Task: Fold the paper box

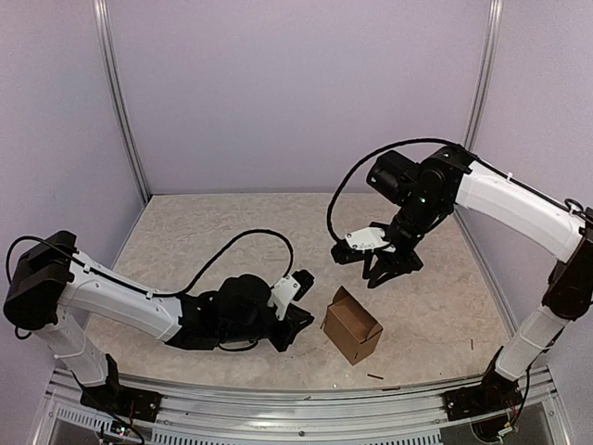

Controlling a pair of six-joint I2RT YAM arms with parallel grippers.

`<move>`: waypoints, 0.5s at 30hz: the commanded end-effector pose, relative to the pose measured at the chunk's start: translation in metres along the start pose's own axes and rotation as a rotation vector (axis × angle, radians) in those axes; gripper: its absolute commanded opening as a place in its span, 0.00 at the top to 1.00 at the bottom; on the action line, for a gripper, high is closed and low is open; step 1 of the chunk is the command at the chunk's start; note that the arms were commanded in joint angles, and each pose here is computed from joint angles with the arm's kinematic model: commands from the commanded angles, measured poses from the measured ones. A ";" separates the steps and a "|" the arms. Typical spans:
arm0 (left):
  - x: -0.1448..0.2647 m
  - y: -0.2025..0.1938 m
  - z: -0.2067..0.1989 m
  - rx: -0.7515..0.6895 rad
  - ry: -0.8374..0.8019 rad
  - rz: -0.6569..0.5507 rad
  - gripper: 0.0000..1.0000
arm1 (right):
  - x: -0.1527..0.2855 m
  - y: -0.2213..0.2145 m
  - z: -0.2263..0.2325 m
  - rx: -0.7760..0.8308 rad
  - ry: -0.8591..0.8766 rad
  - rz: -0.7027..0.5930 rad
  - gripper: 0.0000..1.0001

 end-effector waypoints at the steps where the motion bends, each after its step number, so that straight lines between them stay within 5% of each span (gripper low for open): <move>1: -0.011 0.002 -0.009 -0.035 -0.022 -0.052 0.91 | -0.005 -0.007 -0.003 -0.078 0.034 -0.141 0.78; 8: -0.012 0.004 -0.022 -0.135 -0.041 -0.127 1.00 | -0.008 -0.033 -0.012 -0.226 0.056 -0.347 0.75; 15: -0.025 0.009 -0.038 -0.265 -0.071 -0.157 1.00 | -0.026 -0.044 -0.005 -0.261 0.037 -0.386 0.78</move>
Point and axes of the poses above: each gripper's point midway between its finger pads, its own x axis back along the fingers, its own z axis along the line the jaws close on, y = z × x, the point moved 10 cm from there along x, back along the fingers, and after that the axes turned 14 degrees about x, right-handed, at the moved point
